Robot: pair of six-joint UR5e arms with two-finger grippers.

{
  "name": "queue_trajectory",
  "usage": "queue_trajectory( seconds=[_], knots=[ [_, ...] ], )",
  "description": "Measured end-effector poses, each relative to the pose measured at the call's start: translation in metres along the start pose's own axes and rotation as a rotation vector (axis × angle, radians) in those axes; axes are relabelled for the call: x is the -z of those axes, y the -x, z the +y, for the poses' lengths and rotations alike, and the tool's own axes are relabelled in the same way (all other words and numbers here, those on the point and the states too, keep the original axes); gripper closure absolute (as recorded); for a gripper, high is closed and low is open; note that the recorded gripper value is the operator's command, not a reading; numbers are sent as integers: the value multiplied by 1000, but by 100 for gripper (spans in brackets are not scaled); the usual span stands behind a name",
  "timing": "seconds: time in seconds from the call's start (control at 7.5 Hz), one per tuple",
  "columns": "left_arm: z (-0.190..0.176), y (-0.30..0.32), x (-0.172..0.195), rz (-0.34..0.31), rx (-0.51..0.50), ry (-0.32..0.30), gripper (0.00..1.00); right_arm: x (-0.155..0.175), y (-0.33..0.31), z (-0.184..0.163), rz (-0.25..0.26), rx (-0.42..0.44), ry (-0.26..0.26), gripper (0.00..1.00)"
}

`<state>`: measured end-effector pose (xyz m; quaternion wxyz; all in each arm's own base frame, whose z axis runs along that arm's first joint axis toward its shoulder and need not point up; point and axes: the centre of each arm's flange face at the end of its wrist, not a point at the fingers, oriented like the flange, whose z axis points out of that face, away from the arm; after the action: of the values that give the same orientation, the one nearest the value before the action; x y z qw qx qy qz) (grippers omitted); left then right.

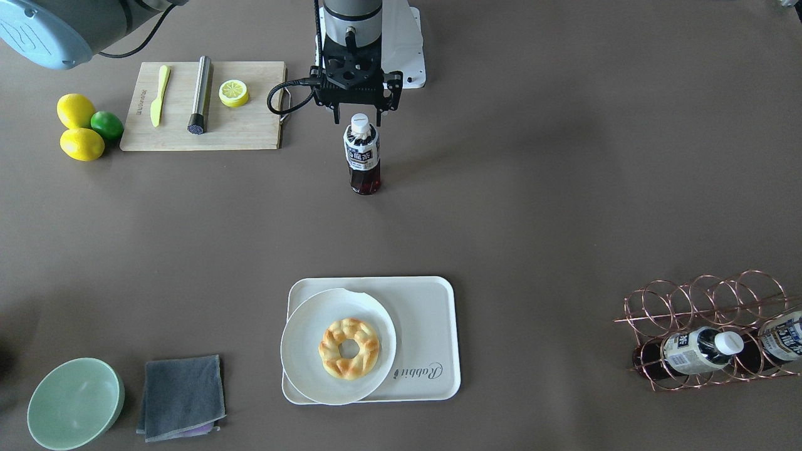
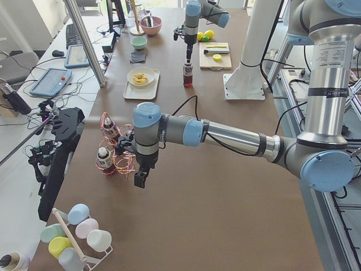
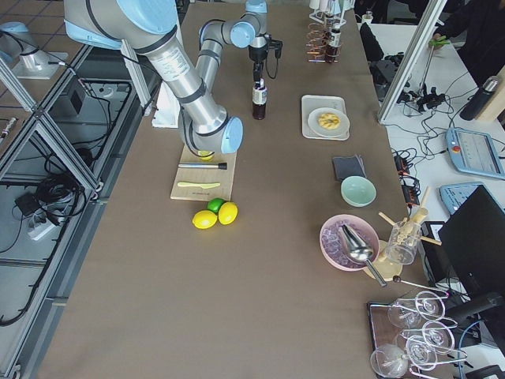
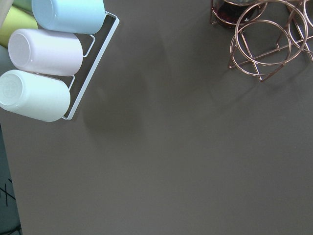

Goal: Place tea on tray
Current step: 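Lift the bottle and lower it onto the tray beside the plate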

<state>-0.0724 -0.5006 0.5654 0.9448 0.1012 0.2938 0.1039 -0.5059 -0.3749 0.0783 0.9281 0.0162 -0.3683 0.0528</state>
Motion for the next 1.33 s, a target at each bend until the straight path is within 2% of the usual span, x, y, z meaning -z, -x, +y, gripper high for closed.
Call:
queue_trajectory(
  seconds=[0.13,0.53,0.8,1.07,1.33],
  knots=[
    [0,0,-1,0,1,1,2,-3,0,0,5,0,-3,98],
    [-2,1,-1,-1,1,2,2,-5,0,0,11,0,-13,100],
    [-2,1,-1,-1,0,2,2,4,1,-4,-3,1,-23,100],
    [-2,1,-1,-1,0,1,2,31,-5,-29,-36,-19,-45,100],
    [-3,1,-1,-2,0,2,2,54,-1,-78,-44,-30,-38,100]
  ],
)
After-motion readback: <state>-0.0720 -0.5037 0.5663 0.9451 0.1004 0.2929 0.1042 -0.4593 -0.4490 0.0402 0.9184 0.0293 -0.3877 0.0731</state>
